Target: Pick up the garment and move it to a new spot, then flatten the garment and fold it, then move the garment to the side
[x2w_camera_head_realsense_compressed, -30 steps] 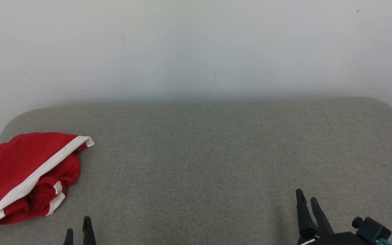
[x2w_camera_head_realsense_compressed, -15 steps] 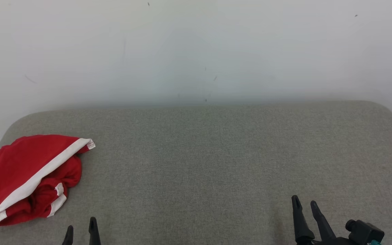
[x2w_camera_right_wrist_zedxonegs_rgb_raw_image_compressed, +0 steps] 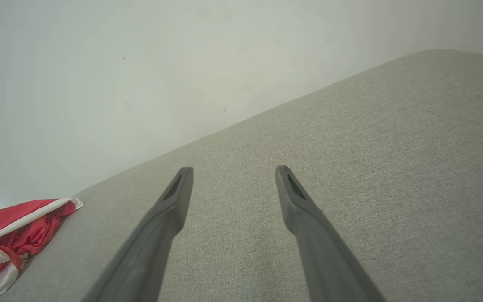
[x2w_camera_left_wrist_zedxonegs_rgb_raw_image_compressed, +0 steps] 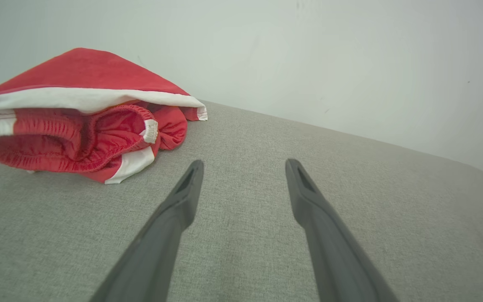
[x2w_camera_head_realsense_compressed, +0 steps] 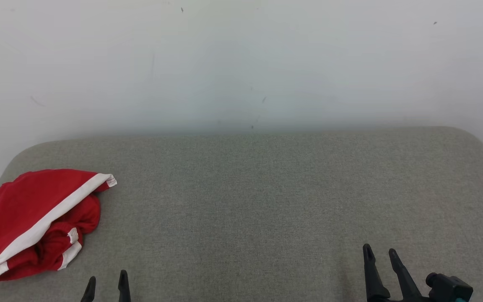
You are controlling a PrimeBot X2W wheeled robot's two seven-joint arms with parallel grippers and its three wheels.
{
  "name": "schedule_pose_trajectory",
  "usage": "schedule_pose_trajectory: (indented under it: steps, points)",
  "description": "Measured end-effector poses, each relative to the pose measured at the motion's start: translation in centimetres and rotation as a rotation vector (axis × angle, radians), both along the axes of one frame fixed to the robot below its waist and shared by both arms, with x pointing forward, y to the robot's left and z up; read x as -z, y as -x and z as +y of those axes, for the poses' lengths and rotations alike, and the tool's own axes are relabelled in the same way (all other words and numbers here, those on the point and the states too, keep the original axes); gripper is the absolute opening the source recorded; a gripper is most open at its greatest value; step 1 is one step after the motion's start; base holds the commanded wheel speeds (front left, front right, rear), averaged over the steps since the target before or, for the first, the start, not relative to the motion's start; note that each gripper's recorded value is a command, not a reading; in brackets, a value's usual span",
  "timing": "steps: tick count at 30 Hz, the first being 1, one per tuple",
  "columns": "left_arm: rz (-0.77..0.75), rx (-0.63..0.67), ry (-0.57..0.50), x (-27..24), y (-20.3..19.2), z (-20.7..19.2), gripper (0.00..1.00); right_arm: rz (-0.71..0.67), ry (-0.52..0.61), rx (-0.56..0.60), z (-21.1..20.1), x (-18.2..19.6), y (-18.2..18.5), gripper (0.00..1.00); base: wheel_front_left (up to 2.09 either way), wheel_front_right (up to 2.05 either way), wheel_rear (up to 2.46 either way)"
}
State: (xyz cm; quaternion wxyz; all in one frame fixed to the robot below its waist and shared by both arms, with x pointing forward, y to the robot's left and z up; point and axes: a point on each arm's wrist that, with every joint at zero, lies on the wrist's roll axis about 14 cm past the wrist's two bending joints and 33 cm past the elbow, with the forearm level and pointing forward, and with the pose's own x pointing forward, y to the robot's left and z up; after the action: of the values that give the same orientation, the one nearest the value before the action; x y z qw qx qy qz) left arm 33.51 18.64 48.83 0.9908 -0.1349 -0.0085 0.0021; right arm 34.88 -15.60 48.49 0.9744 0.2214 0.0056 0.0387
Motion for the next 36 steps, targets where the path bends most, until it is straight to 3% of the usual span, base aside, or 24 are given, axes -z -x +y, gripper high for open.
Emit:
schedule_pose_trajectory:
  steps: [22, 36]
  points:
    - [-0.021, 0.022, -0.145, 0.02, 0.52, -0.13, 1.0, -0.025, 0.128, -0.012, 0.03, 0.2, 0.77, 1.0, 0.0, 0.0, 0.0]
    - [-0.018, 0.024, -0.145, 0.12, 0.61, -0.18, 1.0, -0.024, 0.125, -0.016, 0.19, 0.27, 0.8, 1.0, 0.0, 0.0, 0.0]
